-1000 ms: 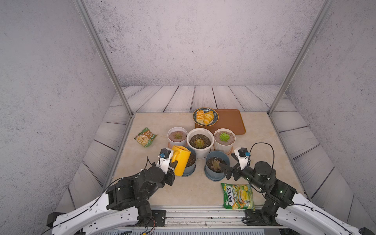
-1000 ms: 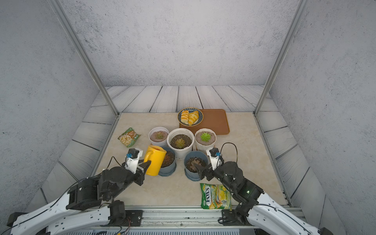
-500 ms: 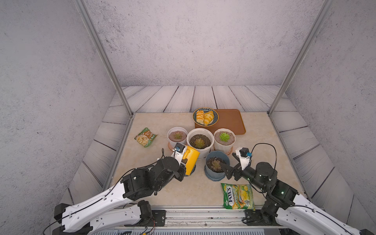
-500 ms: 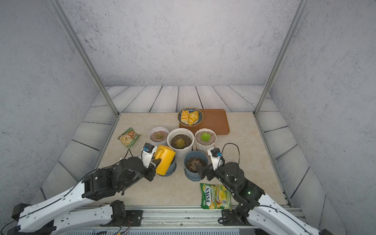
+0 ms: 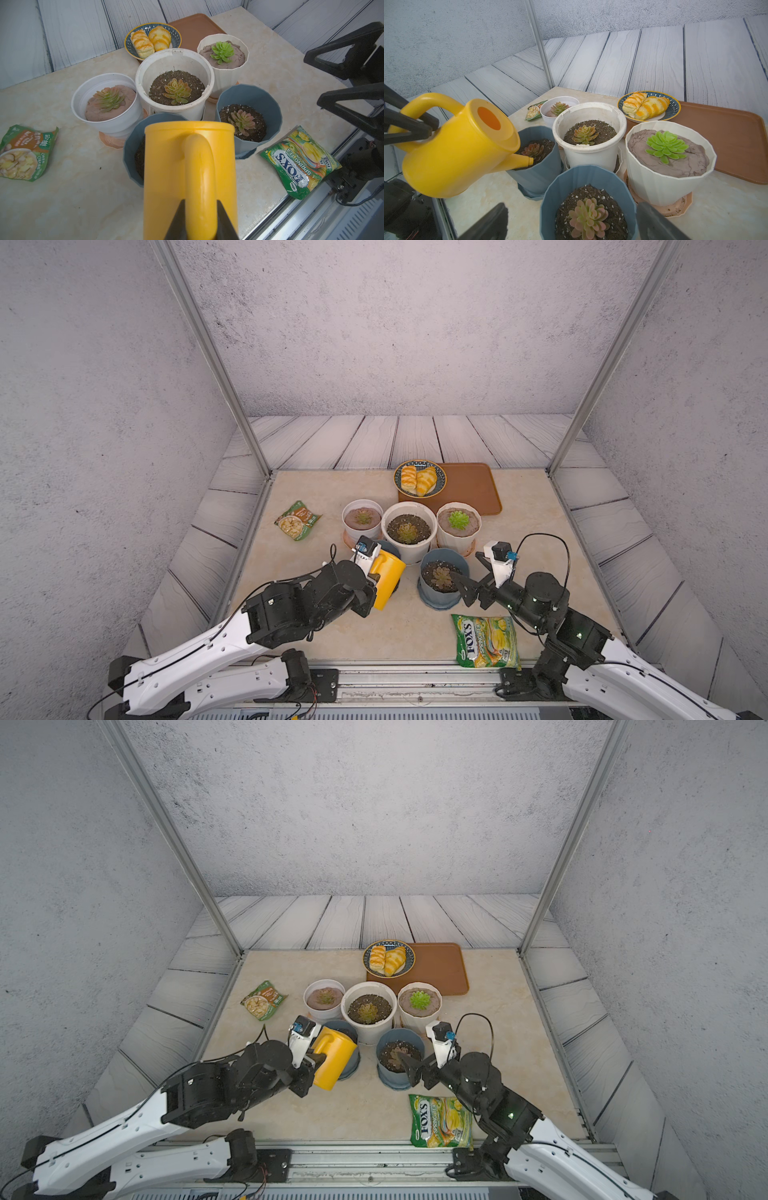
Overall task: Water the succulent around the soil edge
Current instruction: Water the soil of the potted plant with water.
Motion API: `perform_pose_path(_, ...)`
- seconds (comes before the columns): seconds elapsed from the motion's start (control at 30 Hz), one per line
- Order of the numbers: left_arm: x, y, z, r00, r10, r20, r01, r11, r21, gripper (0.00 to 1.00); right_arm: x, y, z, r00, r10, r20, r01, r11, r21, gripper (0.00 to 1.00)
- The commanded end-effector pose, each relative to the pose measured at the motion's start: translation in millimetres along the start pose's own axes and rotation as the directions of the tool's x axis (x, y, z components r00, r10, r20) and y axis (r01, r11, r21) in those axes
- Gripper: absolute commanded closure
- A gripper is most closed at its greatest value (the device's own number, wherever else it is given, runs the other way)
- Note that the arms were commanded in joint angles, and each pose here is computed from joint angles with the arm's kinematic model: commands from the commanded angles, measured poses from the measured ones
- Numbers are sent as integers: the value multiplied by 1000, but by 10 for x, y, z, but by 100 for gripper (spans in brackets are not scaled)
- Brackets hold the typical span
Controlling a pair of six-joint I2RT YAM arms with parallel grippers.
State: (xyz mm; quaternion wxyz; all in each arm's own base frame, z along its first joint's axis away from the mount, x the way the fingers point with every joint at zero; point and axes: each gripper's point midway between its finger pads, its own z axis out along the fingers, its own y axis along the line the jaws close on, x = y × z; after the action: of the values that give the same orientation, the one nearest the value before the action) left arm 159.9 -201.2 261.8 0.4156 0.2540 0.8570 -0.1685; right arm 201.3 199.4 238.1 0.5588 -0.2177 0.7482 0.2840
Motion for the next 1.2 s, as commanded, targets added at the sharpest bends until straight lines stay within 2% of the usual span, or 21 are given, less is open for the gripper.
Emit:
perform_pose_path(0.0,-15,71,-166,1000,-31,-2,31,1000,0,100,-44,-37,-18,1000,5,15,-5,1000,22,1)
perform_pose_path(0.2,87,194,-283,999,-23,-33,22,999,-33,100,-43,-53,-19,1000,2,15,-2,1000,31,1)
perform_pose_path(0.6,-23,442,-502,999,44,-21,-47,988,-144,100,-12,-74,9,1000,1,3,-1,999,43,1)
perform_pose_path(1.03,-73,502,-368,990,121,-73,-135,963,-232,100,-45,-95,-39,1000,1,15,-2,998,55,1)
perform_pose_path(1.17,-189,466,-309,990,139,-25,-141,961,-238,100,-60,-87,-48,1000,3,19,-4,999,51,1)
